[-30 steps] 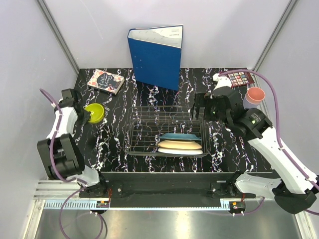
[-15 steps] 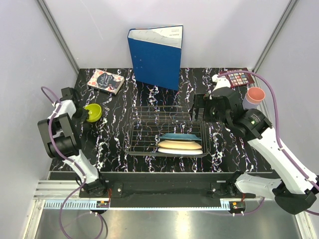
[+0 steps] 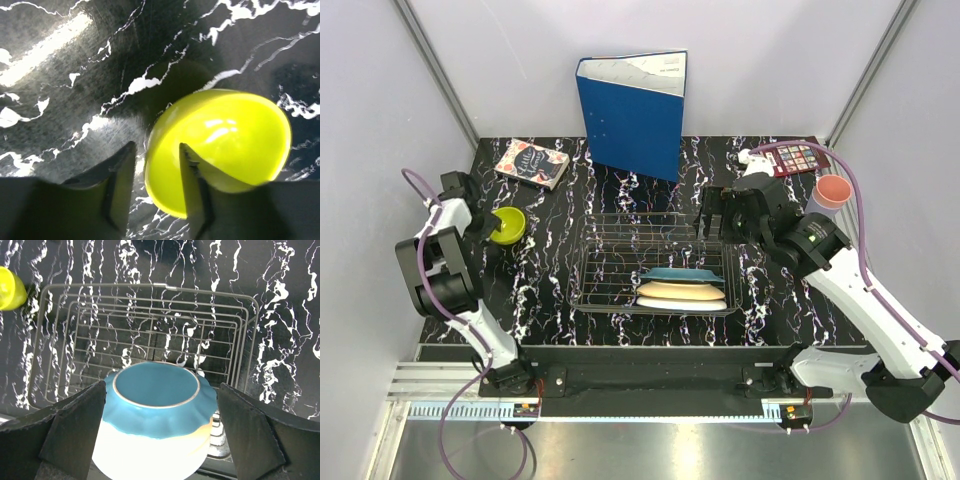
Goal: Unload the mixed dishes from the dish rack
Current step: Place the bowl at the center of the board, then pick up the plate from the dish rack.
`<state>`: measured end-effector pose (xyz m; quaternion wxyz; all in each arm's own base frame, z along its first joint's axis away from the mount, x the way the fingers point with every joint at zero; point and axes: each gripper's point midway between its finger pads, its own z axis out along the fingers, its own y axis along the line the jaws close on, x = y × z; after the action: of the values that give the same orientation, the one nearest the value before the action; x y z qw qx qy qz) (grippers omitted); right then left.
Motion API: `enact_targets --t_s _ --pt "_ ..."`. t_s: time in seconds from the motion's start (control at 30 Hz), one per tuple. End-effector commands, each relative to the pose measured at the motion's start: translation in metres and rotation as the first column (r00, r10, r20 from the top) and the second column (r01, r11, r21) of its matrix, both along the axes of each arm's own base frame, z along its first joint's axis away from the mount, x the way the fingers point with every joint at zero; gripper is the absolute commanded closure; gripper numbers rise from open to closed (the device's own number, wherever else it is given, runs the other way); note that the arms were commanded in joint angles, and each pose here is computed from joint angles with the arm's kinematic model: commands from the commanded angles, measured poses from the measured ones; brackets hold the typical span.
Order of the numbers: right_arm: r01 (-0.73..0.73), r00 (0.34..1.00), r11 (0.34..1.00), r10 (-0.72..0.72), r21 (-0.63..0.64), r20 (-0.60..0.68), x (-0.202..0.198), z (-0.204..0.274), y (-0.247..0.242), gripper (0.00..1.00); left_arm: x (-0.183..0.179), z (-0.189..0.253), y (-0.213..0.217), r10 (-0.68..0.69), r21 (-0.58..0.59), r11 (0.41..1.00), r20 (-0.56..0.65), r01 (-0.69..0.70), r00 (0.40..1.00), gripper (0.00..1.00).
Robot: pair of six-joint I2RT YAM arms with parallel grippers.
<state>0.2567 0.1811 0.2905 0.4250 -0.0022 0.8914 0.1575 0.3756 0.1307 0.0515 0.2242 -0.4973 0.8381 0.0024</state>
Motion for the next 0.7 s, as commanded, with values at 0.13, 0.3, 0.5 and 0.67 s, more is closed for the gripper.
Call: enact_targets --t_s 0.13,0.3,0.5,0.67 --pt "0.077 0.996 0.996 -0.079 0.04 0.048 0.01 0.006 -0.003 0.0 -0.013 0.097 -0.015 0.051 0.012 0.998 0.219 -0.055 0.974 0.1" --pt "0.0 0.996 0.999 0.004 -0.048 0.09 0.019 0.007 0.001 0.0 -0.03 0.162 -0.086 -0.192 0.153 0.977 0.307 0.151 0.932 0.01" --pt "0.007 0.978 0.998 0.005 -0.056 0.21 0.026 0.022 -0.007 0.07 -0.06 0.199 -0.214 -0.533 0.191 0.844 0.409 0.502 0.741 0.01" --pt "0.008 0.983 0.996 0.009 -0.092 0.185 0.02 0.02 -0.014 0.0 -0.083 0.22 -0.3 -0.831 0.438 0.549 0.382 0.712 0.405 0.01"
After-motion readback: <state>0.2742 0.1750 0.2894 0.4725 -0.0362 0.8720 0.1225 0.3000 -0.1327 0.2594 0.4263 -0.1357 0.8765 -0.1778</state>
